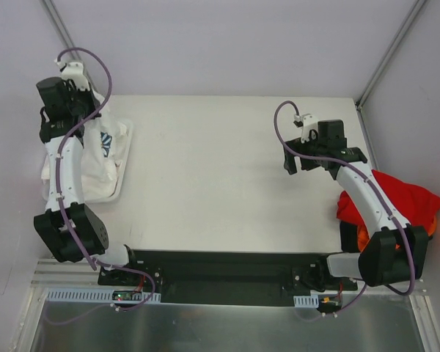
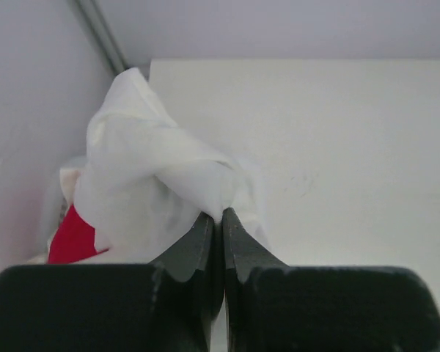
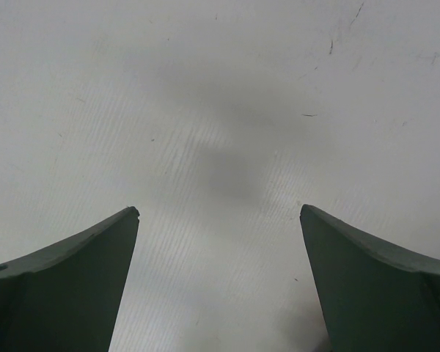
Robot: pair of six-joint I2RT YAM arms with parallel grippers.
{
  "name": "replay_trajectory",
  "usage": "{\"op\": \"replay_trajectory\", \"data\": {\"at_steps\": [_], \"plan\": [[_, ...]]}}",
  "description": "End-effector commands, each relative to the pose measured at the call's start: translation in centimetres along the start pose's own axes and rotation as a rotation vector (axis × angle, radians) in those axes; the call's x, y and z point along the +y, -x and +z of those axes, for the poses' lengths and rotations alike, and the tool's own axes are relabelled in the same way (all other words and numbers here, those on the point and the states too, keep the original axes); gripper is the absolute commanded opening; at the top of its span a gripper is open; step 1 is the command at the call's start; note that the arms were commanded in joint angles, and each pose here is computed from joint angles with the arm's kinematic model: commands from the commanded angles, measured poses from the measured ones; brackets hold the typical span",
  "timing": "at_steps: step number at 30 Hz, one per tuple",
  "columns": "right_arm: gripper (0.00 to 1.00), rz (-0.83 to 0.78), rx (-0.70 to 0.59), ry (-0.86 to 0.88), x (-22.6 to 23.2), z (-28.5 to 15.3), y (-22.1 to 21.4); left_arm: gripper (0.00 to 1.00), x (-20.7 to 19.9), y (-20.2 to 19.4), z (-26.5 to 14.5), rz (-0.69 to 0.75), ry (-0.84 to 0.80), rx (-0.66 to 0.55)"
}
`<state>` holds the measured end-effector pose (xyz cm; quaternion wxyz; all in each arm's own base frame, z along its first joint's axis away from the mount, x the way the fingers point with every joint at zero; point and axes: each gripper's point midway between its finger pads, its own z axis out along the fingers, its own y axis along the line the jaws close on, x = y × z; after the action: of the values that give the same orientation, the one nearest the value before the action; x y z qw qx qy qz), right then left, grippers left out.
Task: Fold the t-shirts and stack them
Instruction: Grab crumpled tshirt from bin with the left arm, then move the tshirt to the center of the board
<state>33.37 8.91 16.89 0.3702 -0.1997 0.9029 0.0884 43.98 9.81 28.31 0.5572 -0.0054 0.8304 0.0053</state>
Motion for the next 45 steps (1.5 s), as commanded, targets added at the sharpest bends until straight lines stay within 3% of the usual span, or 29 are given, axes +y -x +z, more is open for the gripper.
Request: {"op": "replay_trajectory", "data": {"at_steps": [1, 2, 6, 9, 12, 16, 20, 31, 39, 45], "plan": [[0.97, -0.024, -0.025, 0.023, 0.4, -0.4, 1.7, 0.00, -7.9, 14.2, -9.1, 0.024, -0.357, -0.351], [0.97, -0.023, -0.026, 0.020, 0.3, -0.5, 1.7, 0.00, -9.0, 15.3, -10.3, -0.036, -0.414, -0.361], [0.97, -0.026, -0.029, 0.019, 0.3, -0.7, 1.7, 0.00, -12.7, 21.2, -15.9, -0.050, -0.561, -0.474], [0.97, -0.027, -0.030, 0.020, 0.3, -0.7, 1.7, 0.00, -14.5, 23.6, -18.6, -0.086, -0.667, -0.498], [0.96, -0.029, -0.026, 0.030, 0.5, -0.6, 1.7, 0.00, -17.7, 23.7, -20.2, -0.106, -0.834, -0.448], [0.97, -0.030, -0.024, 0.033, 0.5, -0.6, 1.7, 0.00, -23.9, 20.3, -20.8, -0.103, -1.099, -0.297], [0.97, -0.025, -0.028, 0.029, 0.5, -0.7, 1.8, 0.00, -27.2, 15.7, -18.3, -0.119, -1.178, -0.164], [0.97, -0.031, -0.074, 0.006, 0.4, -1.8, 2.5, 0.00, -30.1, 10.7, -13.2, -0.108, -1.145, -0.043], [0.96, -0.026, -0.056, 0.028, 0.7, -1.4, 2.3, 0.00, -32.7, 2.4, -9.4, -0.068, -1.096, 0.135], [0.96, -0.030, -0.048, 0.026, 0.6, -1.3, 2.1, 0.00, -36.4, 0.0, -9.2, -0.025, -1.142, 0.213]]}}
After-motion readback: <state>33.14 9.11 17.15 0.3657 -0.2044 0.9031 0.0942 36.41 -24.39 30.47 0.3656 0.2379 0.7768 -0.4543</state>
